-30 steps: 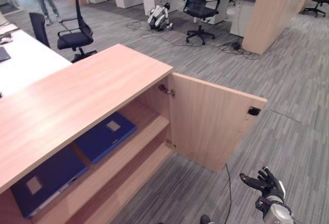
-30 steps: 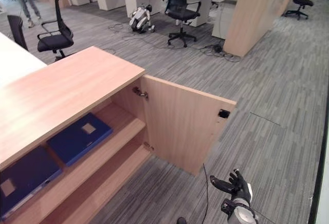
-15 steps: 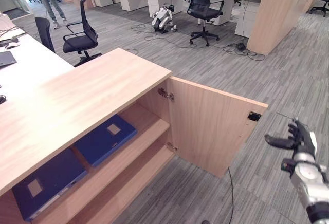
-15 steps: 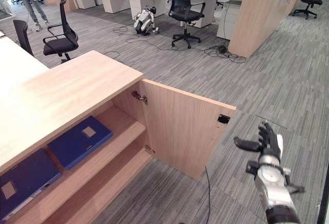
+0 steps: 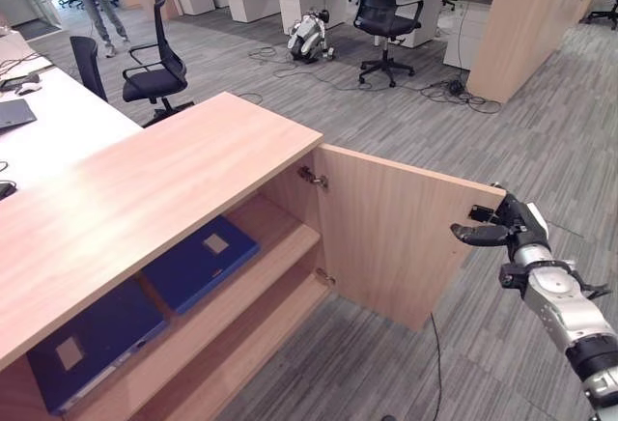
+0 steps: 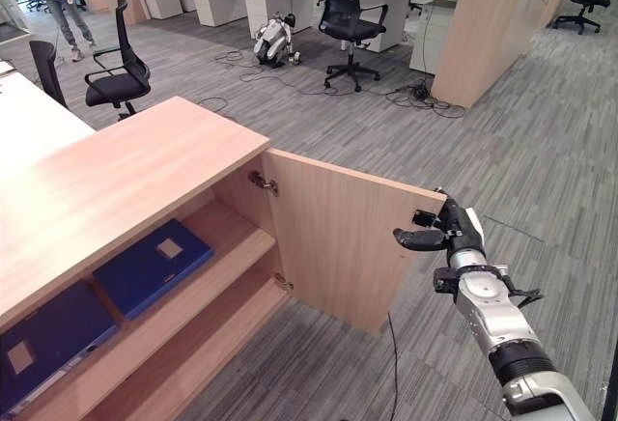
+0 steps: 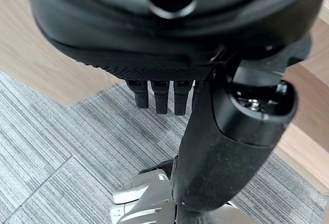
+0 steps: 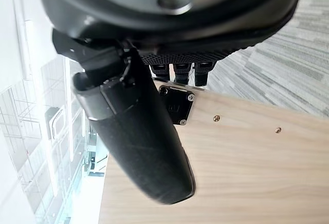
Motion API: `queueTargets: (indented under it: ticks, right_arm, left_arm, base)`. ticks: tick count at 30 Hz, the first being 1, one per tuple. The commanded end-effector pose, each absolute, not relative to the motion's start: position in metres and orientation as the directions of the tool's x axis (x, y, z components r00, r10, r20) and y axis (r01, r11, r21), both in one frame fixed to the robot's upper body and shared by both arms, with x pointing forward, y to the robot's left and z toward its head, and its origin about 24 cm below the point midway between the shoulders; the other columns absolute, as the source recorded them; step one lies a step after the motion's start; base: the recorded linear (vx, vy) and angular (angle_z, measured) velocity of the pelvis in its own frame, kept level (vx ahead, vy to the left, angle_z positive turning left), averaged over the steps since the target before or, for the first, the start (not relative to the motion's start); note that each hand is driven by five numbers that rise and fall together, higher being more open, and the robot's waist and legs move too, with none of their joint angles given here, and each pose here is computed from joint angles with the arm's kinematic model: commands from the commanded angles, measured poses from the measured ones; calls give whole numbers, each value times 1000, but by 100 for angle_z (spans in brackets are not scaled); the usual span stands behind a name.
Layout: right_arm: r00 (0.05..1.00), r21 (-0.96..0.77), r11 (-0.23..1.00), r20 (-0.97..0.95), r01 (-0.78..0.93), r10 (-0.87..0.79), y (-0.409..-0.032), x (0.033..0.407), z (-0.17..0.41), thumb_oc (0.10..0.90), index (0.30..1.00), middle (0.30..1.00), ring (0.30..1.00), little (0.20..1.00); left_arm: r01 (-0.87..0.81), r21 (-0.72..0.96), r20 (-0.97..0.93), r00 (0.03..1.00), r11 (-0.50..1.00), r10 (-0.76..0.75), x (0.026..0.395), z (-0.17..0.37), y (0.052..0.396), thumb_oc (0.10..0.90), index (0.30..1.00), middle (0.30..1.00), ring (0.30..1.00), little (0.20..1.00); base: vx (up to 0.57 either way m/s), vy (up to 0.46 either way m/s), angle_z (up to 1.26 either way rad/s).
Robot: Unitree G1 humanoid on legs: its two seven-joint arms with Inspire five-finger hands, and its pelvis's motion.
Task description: Put the empty folder in the office cabinet
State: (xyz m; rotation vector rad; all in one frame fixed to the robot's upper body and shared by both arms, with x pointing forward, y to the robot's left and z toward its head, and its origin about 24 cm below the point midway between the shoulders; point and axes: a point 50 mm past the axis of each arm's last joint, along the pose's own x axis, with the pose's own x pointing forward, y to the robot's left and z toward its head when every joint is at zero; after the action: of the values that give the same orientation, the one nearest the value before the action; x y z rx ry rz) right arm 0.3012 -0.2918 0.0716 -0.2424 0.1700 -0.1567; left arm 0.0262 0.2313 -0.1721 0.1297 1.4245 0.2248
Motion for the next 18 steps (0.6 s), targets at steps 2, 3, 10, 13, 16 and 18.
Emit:
queueTargets:
  ticks: [2, 3, 10, 13, 16, 18]
  right_arm:
    - [767, -186, 831, 321, -525, 556, -143, 318, 178, 800, 900, 900, 900, 900]
    - [730, -153, 797, 328, -585, 599, -131, 310, 175, 800, 900, 900, 900, 900]
    - [586, 188, 556, 313, -810, 748, -58, 266, 125, 800, 900, 900, 900, 900]
    - [517, 346, 434, 197, -832, 833, -13, 240, 85, 800, 900, 900, 900, 900]
    - [523, 649, 277, 219, -708, 824, 22, 216, 67, 800, 900, 900, 900, 900]
    - [549, 696, 282, 191, -660, 814, 24, 213, 58, 800, 900, 900, 900, 900]
  left_arm:
    - [-26, 270, -949, 162, 962, 271, 44, -168, 246, 800, 900, 900, 900, 900]
    - [-23, 271, -949, 164, 962, 271, 45, -168, 246, 800, 900, 900, 900, 900]
    - [-14, 269, -947, 179, 963, 267, 50, -168, 241, 800, 900, 900, 900, 900]
    - [-13, 260, -941, 222, 966, 256, 63, -168, 233, 800, 900, 900, 900, 900]
    - [-40, 261, -925, 275, 964, 262, 79, -167, 224, 800, 900, 900, 900, 900]
    - [-42, 271, -917, 292, 962, 271, 83, -166, 224, 800, 900, 900, 900, 900]
  base:
    - [-34, 21, -13]
    - [-45, 25, -17]
    - [-62, 36, -18]
    - [-132, 84, -29]
    - [-153, 118, -66]
    - [-130, 102, -45]
